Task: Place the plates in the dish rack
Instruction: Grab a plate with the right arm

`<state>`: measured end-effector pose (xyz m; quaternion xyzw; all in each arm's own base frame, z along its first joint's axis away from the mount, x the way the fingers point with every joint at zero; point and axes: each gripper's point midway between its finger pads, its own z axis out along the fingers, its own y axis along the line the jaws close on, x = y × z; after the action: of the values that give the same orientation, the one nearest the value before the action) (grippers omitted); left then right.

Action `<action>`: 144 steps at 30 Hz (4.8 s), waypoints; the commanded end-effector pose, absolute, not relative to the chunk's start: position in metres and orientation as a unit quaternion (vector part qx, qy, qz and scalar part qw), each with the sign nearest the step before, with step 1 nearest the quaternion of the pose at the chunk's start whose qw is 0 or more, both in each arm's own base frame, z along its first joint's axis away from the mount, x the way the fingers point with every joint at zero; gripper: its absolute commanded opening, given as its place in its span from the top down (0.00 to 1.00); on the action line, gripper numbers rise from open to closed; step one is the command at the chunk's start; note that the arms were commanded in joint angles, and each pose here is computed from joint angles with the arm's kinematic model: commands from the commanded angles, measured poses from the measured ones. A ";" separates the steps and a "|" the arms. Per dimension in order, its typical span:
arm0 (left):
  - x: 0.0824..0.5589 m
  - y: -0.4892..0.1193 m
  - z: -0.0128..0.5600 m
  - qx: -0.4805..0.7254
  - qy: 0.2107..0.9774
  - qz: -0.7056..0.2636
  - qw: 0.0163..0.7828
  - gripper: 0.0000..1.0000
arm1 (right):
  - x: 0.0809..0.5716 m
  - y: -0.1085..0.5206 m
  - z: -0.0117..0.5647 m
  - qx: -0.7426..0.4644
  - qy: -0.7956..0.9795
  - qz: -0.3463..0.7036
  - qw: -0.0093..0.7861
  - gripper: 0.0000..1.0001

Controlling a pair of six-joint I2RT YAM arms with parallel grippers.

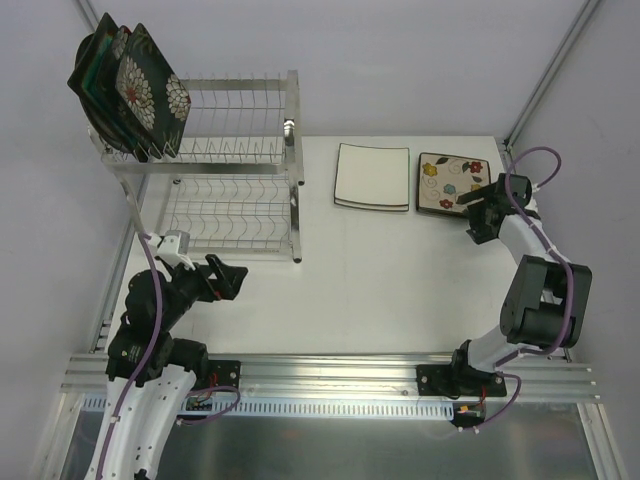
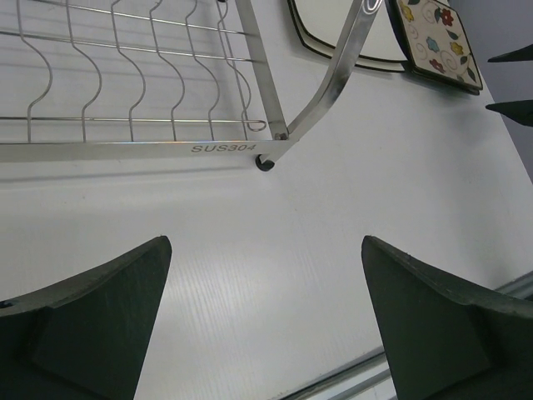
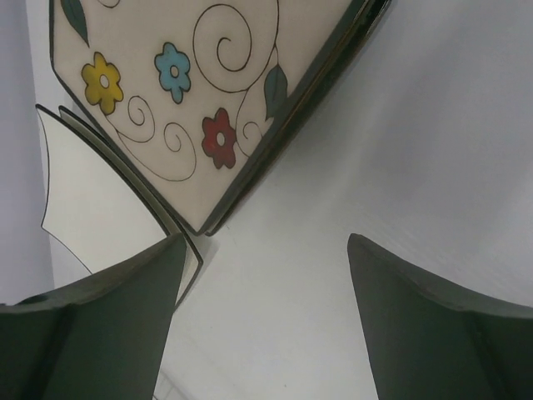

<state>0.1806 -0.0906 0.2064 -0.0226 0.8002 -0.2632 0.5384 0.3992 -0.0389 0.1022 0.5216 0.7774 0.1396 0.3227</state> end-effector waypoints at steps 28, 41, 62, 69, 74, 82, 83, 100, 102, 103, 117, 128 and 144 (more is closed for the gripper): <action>0.194 -0.087 0.194 -0.024 0.818 -0.241 0.521 0.01 | 0.470 -0.053 0.046 0.579 0.738 0.172 0.301 0.32; 0.194 -0.088 0.193 -0.022 0.820 -0.243 0.518 0.01 | 0.431 -0.057 0.028 0.603 0.734 0.132 0.284 0.66; 0.190 -0.086 0.201 -0.023 0.806 -0.243 0.539 0.01 | 0.343 -0.028 0.029 0.579 0.763 0.139 0.251 0.88; 0.190 -0.086 0.202 -0.022 0.805 -0.244 0.540 0.01 | 0.346 -0.026 0.062 0.568 0.762 0.155 0.268 0.90; 0.190 -0.085 0.203 -0.024 0.803 -0.243 0.544 0.01 | 0.346 -0.025 0.081 0.569 0.754 0.166 0.282 0.91; 0.189 -0.084 0.204 -0.026 0.801 -0.242 0.547 0.01 | 0.327 -0.024 0.091 0.575 0.752 0.157 0.281 0.92; 0.190 -0.084 0.204 -0.027 0.801 -0.241 0.547 0.01 | 0.324 -0.025 0.093 0.575 0.752 0.154 0.282 0.92; 0.190 -0.086 0.202 -0.022 0.806 -0.245 0.539 0.01 | 0.299 -0.023 0.068 0.583 0.757 0.134 0.261 0.84; 0.190 -0.086 0.202 -0.022 0.806 -0.244 0.539 0.01 | 0.300 -0.024 0.068 0.583 0.757 0.134 0.262 0.80; 0.190 -0.086 0.202 -0.022 0.806 -0.245 0.539 0.01 | 0.299 -0.024 0.068 0.584 0.757 0.133 0.262 0.77; 0.190 -0.086 0.203 -0.022 0.805 -0.244 0.540 0.01 | 0.310 -0.040 0.077 0.574 0.734 0.154 0.330 0.26; 0.189 -0.084 0.205 -0.024 0.800 -0.243 0.549 0.01 | 0.328 -0.080 0.077 0.571 0.671 0.198 0.430 0.23; 0.189 -0.083 0.206 -0.026 0.799 -0.240 0.550 0.01 | 0.357 -0.092 0.063 0.542 0.676 0.241 0.438 0.29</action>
<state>0.1864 -0.0846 0.1979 -0.0328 0.8096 -0.2435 0.5331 0.3383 -0.0855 0.0423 0.5759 0.6788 0.2244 0.3965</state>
